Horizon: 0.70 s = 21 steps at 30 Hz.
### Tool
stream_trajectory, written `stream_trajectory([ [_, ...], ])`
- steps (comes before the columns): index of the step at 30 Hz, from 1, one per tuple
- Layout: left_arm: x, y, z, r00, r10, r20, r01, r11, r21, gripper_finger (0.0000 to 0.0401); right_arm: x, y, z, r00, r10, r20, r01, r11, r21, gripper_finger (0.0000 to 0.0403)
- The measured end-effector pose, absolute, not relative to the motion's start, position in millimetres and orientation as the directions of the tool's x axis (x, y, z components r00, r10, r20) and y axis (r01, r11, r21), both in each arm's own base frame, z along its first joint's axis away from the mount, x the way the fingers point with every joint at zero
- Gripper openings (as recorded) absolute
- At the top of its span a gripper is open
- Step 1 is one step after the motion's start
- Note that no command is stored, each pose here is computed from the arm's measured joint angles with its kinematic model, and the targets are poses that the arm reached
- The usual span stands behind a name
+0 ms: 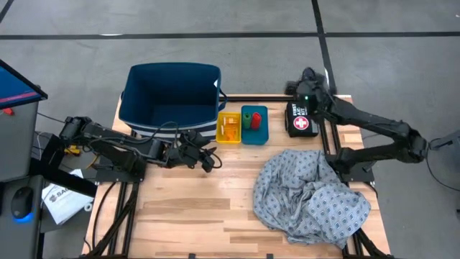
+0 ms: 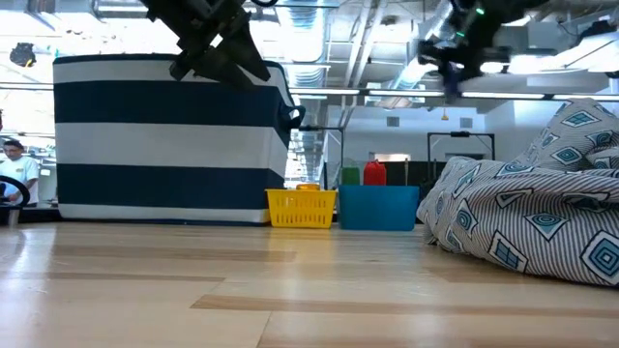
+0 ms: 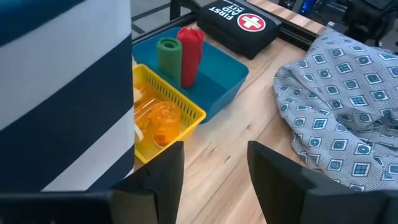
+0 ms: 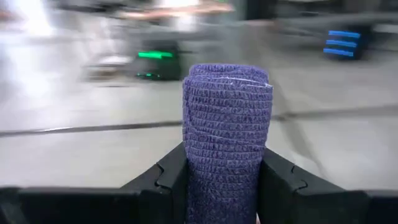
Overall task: Pick & place medical supplies in basket/bin
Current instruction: Put the blue bandage into the right blue bin
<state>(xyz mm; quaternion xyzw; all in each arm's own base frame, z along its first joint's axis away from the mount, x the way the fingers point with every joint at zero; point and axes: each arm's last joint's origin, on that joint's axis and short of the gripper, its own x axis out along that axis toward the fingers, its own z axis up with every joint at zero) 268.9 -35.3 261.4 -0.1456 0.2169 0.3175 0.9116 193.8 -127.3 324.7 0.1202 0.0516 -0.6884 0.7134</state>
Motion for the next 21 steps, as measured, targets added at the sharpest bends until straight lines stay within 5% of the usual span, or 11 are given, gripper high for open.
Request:
stream_trajectory([
  [4,269.0,-36.1,261.7,0.708,0.513,-0.486,-0.633,0.765,-0.114,0.0168,236.0,-133.3,338.0,0.448,-0.89,-0.082,0.89,0.436,0.136,0.0131],
  [8,269.2,-37.2,261.4,0.716,0.493,-0.494,-0.613,0.782,-0.108,0.0168,261.1,-138.3,329.9,0.678,-0.735,-0.024,0.732,0.672,0.108,0.0131],
  [15,269.3,-38.5,261.1,0.724,0.47,-0.504,-0.597,0.794,-0.117,0.0168,252.2,-144.6,335.1,0.911,-0.413,-0.023,0.411,0.899,0.15,0.0142],
  [21,269.3,-38.5,261.1,0.725,0.47,-0.504,-0.598,0.792,-0.121,0.0168,223.1,-146.3,338.8,0.966,-0.224,-0.127,0.243,0.955,0.17,0.0145],
])
